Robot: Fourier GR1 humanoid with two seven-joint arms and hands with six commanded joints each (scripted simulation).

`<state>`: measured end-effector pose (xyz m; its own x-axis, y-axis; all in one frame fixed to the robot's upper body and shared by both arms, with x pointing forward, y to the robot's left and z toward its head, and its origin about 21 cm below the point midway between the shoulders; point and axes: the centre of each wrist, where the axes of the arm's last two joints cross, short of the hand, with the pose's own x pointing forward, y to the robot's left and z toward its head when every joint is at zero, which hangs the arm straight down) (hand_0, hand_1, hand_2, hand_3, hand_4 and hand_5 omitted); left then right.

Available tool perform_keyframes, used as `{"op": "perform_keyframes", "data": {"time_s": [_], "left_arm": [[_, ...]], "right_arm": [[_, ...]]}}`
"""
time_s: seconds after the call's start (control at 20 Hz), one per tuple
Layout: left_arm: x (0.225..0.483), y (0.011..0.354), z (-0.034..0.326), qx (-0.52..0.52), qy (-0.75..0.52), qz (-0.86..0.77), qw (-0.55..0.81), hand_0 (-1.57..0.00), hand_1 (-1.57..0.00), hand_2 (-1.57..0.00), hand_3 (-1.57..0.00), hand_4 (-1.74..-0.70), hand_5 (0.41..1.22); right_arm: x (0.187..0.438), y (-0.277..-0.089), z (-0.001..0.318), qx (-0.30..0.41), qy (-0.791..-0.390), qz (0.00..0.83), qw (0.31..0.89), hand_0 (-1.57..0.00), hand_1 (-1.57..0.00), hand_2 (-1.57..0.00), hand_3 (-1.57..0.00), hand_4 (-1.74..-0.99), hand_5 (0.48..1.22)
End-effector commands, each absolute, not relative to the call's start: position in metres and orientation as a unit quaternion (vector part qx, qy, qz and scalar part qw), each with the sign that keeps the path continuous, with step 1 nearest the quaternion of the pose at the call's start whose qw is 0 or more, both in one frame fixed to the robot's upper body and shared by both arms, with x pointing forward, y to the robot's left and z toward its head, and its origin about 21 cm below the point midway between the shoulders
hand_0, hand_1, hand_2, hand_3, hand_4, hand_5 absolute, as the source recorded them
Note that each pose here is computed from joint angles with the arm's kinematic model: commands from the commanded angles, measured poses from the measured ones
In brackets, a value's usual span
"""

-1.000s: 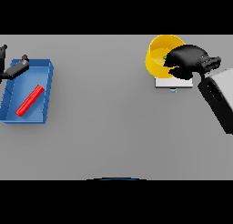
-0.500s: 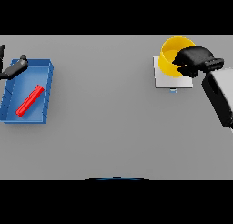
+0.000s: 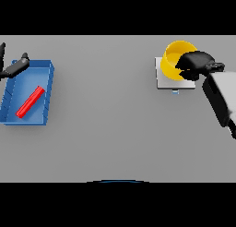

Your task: Pick up the red beaker and tilt it to pour out 1 green nut into yellow bowl. Pick up the yellow bowl and place it on the metallic measuring scale.

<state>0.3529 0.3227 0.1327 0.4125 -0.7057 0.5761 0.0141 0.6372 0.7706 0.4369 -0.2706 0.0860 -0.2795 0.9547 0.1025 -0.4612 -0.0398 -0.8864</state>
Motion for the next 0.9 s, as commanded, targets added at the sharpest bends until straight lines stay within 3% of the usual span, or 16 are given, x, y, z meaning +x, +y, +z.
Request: {"op": "perform_keyframes", "data": {"time_s": [0.0,0.05,0.1,0.15,0.25,0.4,0.6,0.85], "left_arm": [[0.3529,0.3237,0.1317,0.353,-0.484,-0.238,0.764,0.00,0.00,0.00,0.00,-0.81,0.740],[0.3541,0.3232,0.1313,0.349,-0.483,-0.237,0.767,0.00,0.00,0.00,0.00,-0.81,0.745],[0.3538,0.3216,0.1320,0.350,-0.484,-0.239,0.765,0.00,0.00,0.00,0.00,-0.81,0.745],[0.3542,0.3230,0.1282,0.351,-0.478,-0.239,0.769,0.00,0.00,0.00,0.00,-0.81,0.744],[0.3557,0.3192,0.1299,0.351,-0.479,-0.237,0.769,0.00,0.00,0.00,0.00,-0.81,0.745],[0.3590,0.3199,0.1266,0.352,-0.476,-0.241,0.769,0.00,0.00,0.00,0.00,-0.81,0.738],[0.3588,0.3236,0.1233,0.350,-0.483,-0.237,0.767,0.00,0.00,0.00,0.00,-0.81,0.736],[0.3608,0.3223,0.1247,0.347,-0.482,-0.235,0.770,0.00,0.00,0.00,0.00,-0.82,0.734]], "right_arm": [[0.4372,-0.2662,0.0839,-0.273,-0.440,0.665,0.538,-1.54,-1.41,-1.57,-1.17,-1.728,1.221],[0.4386,-0.2659,0.0865,-0.266,-0.441,0.665,0.542,-1.54,-1.44,-1.50,-1.02,-1.659,1.221],[0.4391,-0.2649,0.0867,-0.267,-0.434,0.661,0.551,-1.52,-1.35,-1.35,-0.91,-1.596,1.134],[0.4386,-0.2650,0.0863,-0.266,-0.435,0.659,0.553,-1.22,-1.08,-1.13,-0.82,-1.548,1.053],[0.4396,-0.2668,0.0876,-0.264,-0.430,0.663,0.553,-0.78,-0.69,-0.81,-0.71,-1.470,0.928],[0.4414,-0.2654,0.0862,-0.257,-0.424,0.667,0.556,-0.40,-0.35,-0.52,-0.60,-1.410,0.821],[0.4411,-0.2666,0.0835,-0.247,-0.423,0.680,0.545,-0.16,-0.14,-0.29,-0.47,-1.356,0.755],[0.4452,-0.2691,0.0853,-0.250,-0.411,0.689,0.542,-0.05,-0.05,-0.12,-0.35,-1.308,0.733]]}}
